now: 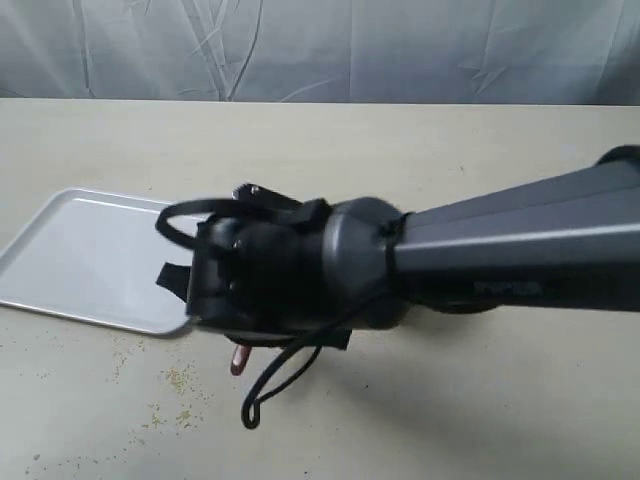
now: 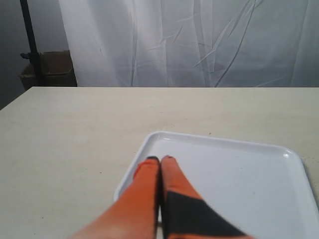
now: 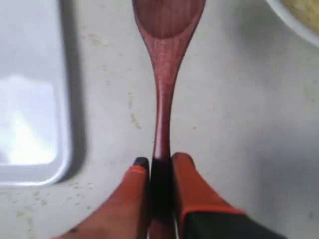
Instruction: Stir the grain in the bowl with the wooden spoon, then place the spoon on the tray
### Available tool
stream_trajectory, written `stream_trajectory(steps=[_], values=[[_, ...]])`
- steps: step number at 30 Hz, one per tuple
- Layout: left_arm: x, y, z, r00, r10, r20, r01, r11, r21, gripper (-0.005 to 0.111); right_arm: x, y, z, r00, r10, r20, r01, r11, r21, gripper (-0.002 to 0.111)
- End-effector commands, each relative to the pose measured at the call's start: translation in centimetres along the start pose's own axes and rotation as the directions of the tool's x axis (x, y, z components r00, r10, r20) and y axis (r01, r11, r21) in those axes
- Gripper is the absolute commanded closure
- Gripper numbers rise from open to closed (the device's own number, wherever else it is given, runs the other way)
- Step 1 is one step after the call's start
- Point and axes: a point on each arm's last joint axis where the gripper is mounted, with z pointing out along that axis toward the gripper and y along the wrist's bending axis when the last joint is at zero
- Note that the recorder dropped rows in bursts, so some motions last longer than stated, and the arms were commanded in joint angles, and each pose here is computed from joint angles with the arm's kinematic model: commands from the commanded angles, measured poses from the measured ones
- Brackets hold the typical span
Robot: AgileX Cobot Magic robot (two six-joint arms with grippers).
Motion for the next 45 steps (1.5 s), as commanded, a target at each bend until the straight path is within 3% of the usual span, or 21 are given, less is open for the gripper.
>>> stream_trajectory(steps=[1,5,9,11,12,14,18,31,42,45], values=[[0.1,0.0,0.0,1.0,-0.006,0.008,0.006,1.0,0.0,0.106,-4.0,0.3,-3.5,0.992,-0.129,-0.014,0.125,0.977,-0.174,0.109],[0.1,0.0,0.0,1.0,-0.006,0.008,0.006,1.0,0.0,0.106,-7.3,-1.3,-6.3,0.94,-0.341,-0.018,0.327,0.915,-0.235,0.109],[0.1,0.0,0.0,1.0,-0.006,0.008,0.006,1.0,0.0,0.106,-9.8,-4.2,-7.9,0.851,-0.524,-0.041,0.515,0.847,-0.129,0.109],[0.1,0.0,0.0,1.0,-0.006,0.008,0.006,1.0,0.0,0.106,-11.3,-6.7,-8.1,0.737,-0.663,-0.127,0.667,0.745,-0.02,0.109],[0.1,0.0,0.0,1.0,-0.006,0.008,0.006,1.0,0.0,0.106,-11.9,-7.9,-8.0,0.662,-0.726,-0.186,0.743,0.668,0.039,0.109],[0.1,0.0,0.0,1.0,-0.006,0.008,0.006,1.0,0.0,0.106,-12.2,-8.7,-7.5,0.593,-0.781,-0.198,0.805,0.581,0.119,0.109],[0.1,0.0,0.0,1.0,-0.006,0.008,0.006,1.0,0.0,0.106,-11.6,-9.6,-5.4,0.488,-0.854,-0.181,0.872,0.468,0.146,0.109],[0.1,0.0,0.0,1.0,-0.006,0.008,0.006,1.0,0.0,0.106,-9.5,-10.4,-0.8,0.318,-0.884,-0.342,0.947,0.311,0.077,0.109],[0.0,0.0,0.0,1.0,-0.006,0.015,0.006,1.0,0.001,0.106,-9.1,-10.6,0.3,0.294,-0.879,-0.376,0.955,0.29,0.067,0.109],[0.0,0.0,0.0,1.0,-0.006,0.015,0.006,1.0,0.001,0.106,-9.3,-10.8,0.2,0.28,-0.874,-0.398,0.959,0.27,0.084,0.1]])
